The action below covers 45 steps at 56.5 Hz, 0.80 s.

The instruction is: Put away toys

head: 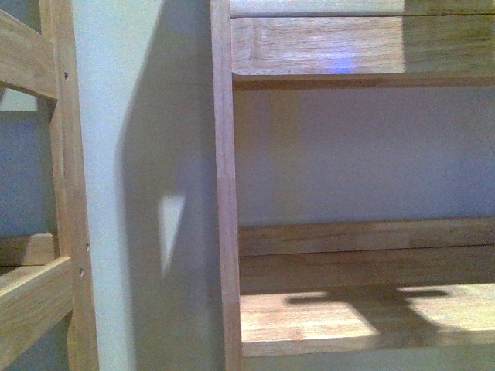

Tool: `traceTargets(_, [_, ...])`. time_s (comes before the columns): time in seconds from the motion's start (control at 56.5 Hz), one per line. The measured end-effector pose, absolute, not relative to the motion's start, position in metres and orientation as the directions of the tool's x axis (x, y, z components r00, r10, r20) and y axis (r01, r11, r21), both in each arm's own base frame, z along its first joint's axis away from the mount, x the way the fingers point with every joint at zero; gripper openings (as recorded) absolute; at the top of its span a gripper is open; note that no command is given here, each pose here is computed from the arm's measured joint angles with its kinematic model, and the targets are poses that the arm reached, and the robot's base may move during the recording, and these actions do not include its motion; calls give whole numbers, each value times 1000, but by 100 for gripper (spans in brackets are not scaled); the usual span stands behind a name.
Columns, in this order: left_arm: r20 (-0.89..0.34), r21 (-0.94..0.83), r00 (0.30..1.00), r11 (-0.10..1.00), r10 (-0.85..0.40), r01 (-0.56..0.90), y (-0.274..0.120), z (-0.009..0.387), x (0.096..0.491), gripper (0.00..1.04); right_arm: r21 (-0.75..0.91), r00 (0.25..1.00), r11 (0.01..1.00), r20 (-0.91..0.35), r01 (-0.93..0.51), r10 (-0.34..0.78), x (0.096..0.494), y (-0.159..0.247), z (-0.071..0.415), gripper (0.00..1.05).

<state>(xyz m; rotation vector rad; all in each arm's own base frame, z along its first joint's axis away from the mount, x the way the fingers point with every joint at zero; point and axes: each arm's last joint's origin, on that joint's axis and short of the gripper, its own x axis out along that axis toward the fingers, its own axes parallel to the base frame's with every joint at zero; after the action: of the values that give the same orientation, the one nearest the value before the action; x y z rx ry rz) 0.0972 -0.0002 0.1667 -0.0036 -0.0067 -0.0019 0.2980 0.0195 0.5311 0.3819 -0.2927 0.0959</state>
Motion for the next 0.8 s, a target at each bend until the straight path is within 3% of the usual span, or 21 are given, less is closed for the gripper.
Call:
traceTargets(0.372, [7,-4,1000,1000,-2,2,0,167,97,98,488,967,853,244,-186,72,346,33,525,7])
traceTargets(0.708, [7,-4,1000,1000,-2,2,0,167,97,98,531,970,818,210,-220,125,358,64,517,7])
traceTargets(0.796, [7,-4,1000,1000,-2,2,0,167,97,98,530,970,820,209,-216,121,358,66,517,26])
